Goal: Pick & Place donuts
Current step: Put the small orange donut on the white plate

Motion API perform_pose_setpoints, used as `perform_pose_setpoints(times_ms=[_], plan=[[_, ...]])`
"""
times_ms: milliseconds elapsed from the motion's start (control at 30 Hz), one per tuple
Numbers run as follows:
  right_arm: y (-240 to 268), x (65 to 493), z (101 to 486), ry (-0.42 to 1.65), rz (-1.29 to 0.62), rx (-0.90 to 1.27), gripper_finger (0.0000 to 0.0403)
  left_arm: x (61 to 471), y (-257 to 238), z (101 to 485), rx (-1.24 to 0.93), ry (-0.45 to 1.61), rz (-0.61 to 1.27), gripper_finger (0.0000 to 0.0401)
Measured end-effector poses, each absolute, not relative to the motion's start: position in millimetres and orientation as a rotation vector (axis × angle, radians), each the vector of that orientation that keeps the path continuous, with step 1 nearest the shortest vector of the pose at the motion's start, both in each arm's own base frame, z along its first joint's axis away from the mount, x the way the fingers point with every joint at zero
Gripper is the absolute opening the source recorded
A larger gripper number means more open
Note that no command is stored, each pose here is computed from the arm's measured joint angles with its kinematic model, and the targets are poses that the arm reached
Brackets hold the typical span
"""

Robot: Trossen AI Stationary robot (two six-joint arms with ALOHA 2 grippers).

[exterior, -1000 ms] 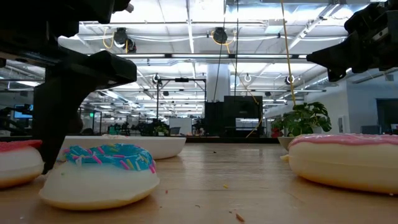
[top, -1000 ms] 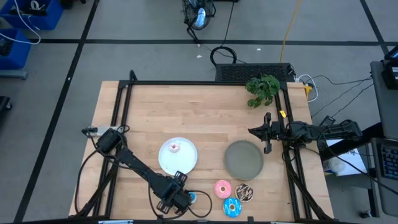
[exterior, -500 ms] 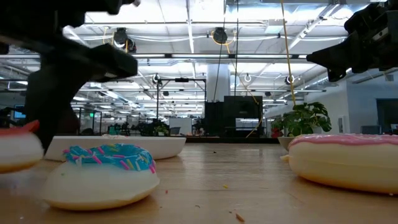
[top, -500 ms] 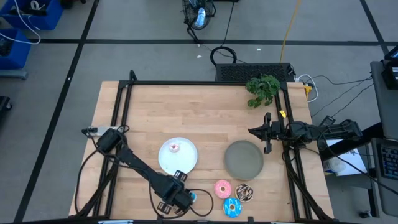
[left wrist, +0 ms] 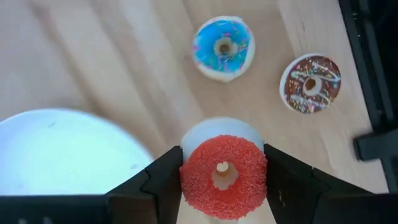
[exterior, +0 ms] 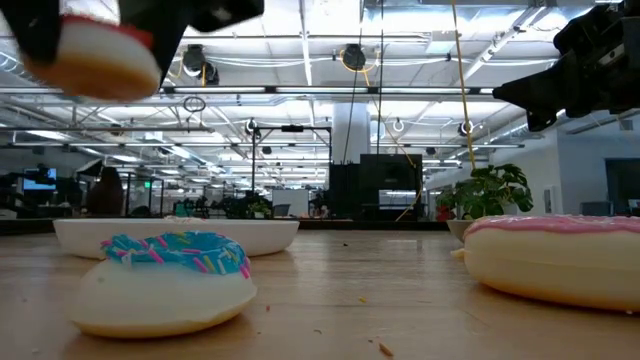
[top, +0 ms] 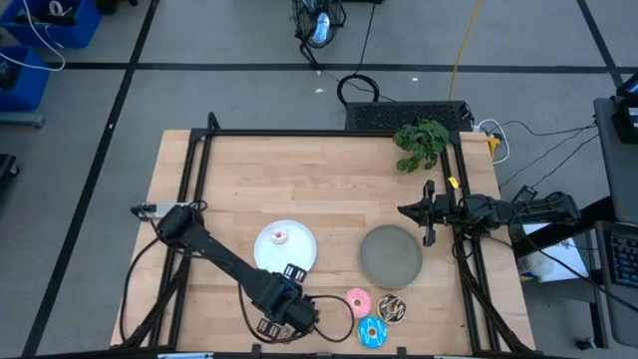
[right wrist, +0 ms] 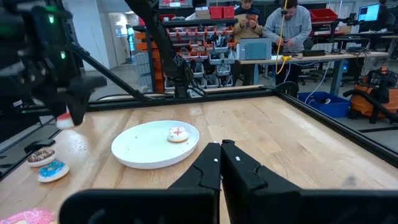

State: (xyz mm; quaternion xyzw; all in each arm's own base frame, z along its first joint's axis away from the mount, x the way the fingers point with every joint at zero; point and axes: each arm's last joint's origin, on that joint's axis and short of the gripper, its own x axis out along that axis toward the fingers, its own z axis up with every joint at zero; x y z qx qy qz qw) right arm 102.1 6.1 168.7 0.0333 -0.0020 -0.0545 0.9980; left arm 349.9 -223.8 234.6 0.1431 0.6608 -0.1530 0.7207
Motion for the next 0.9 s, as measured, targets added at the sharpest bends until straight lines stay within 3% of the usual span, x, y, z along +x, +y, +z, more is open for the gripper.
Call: perform_pose_setpoints(times_ms=[233,900], plan=[[6,102,169,-0.003,-0.109,0.065,0.0000,351,-213,258,0.320,1.486,-0.267,0.0198],[6,102,169,-0.003,-0.109,0.066,0.0000,350,-212,251,0.348,1.500,-0.299,0.0198]])
